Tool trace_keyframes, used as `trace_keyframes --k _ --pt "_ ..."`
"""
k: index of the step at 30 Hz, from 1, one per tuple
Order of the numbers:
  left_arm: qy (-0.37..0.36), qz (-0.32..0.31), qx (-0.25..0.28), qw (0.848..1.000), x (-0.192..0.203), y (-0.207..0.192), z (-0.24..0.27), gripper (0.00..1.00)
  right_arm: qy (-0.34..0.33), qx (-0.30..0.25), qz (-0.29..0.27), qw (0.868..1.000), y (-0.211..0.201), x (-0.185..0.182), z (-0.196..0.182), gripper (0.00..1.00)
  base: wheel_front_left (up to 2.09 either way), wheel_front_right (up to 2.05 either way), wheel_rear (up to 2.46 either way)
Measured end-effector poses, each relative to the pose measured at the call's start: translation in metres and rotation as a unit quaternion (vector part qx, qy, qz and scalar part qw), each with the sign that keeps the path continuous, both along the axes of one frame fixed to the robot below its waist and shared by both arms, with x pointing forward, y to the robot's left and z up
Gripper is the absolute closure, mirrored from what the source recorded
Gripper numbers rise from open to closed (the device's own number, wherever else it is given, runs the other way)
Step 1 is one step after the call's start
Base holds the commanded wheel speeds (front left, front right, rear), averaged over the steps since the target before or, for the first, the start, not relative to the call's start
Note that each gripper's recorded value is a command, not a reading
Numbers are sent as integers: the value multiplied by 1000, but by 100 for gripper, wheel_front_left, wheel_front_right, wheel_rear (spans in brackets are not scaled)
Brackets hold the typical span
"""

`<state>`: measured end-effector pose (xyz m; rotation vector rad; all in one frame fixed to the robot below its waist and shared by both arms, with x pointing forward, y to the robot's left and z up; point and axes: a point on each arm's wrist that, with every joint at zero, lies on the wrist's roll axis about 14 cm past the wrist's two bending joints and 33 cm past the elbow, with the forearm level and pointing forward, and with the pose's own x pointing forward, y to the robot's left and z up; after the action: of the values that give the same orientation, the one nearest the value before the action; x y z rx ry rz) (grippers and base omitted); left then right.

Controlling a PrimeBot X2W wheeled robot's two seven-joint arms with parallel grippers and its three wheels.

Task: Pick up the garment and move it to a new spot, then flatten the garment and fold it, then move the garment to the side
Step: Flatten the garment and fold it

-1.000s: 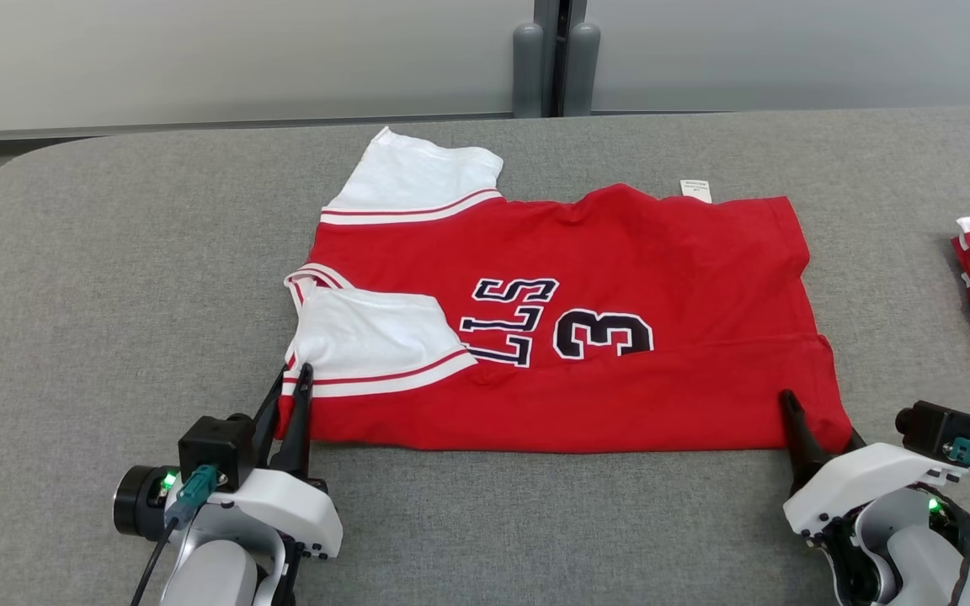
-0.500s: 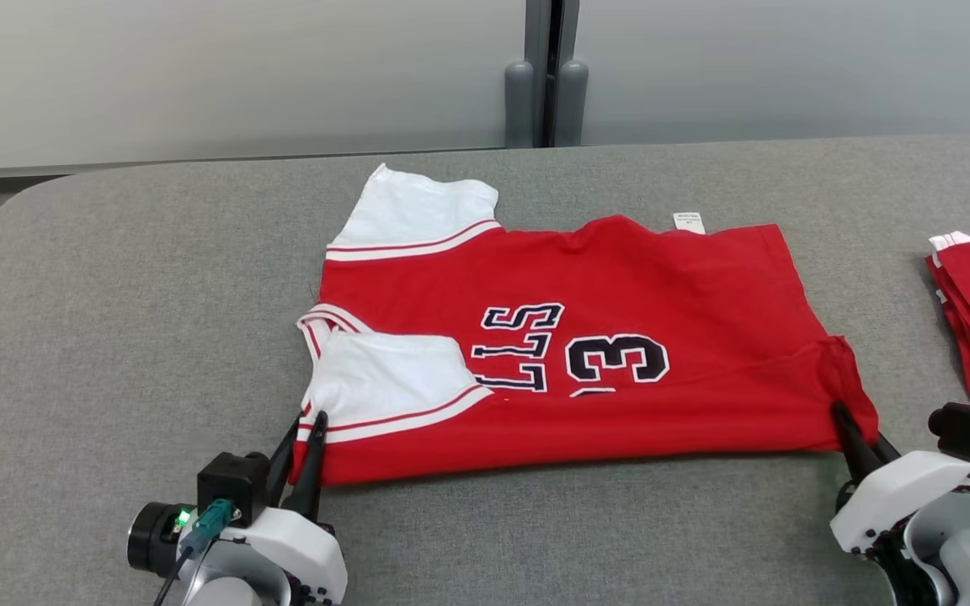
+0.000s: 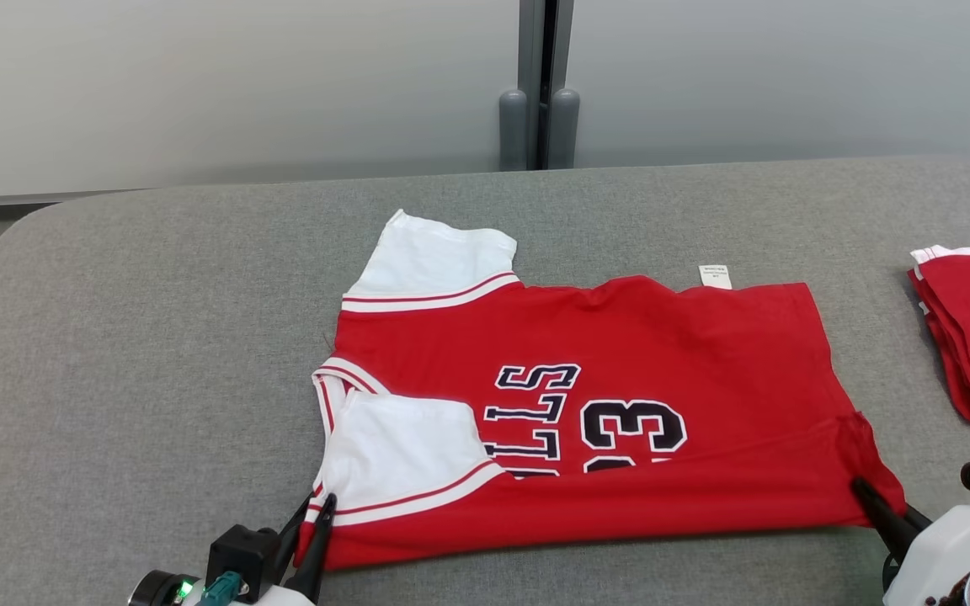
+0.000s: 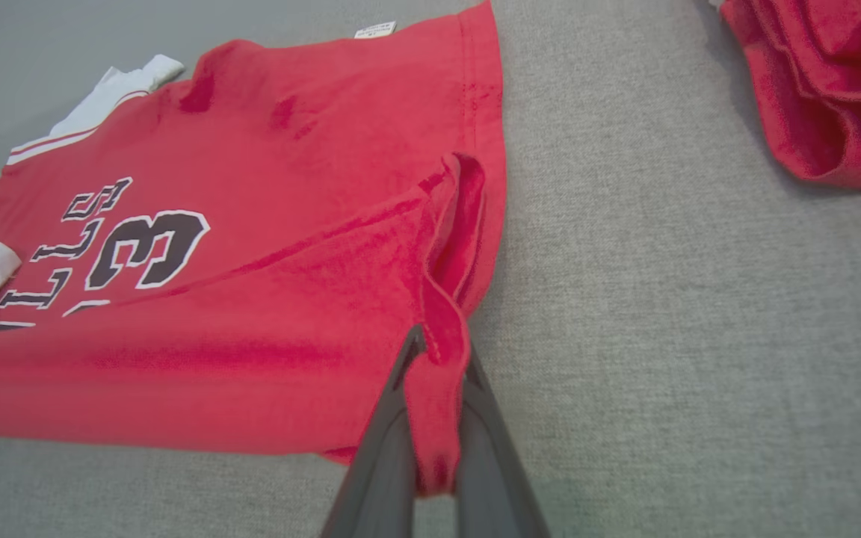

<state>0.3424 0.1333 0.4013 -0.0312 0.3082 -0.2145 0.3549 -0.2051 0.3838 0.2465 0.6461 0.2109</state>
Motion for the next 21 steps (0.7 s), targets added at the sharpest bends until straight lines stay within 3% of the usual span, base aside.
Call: trace_keyframes --k 4,5,6,7,12,16,21 --pt "3 -4 -2 1000 -4 -3 2 100 8 5 0 1000 -2 -10 1 100 0 0 0" --pt "4 -4 -3 1000 -4 -4 2 60 6 8 -5 1000 -3 -10 2 100 0 0 0" --pt "3 -3 -2 1000 -4 -4 3 11 1 10 -8 1000 -4 -8 4 60 0 0 0" --pt "4 -3 -2 1000 -4 -4 2 0 -4 12 -12 1000 -3 -7 6 0 0 0 0" --pt "-12 0 9 1000 1 0 10 0 -33 10 -23 999 -4 -1 16 0 0 0 0" --pt "-129 39 15 991 34 15 66 0 -105 -5 -36 994 -7 15 37 0 0 0 0" --pt "-199 58 -21 978 55 12 112 0 -203 -23 -27 979 9 35 63 0 0 0 0"
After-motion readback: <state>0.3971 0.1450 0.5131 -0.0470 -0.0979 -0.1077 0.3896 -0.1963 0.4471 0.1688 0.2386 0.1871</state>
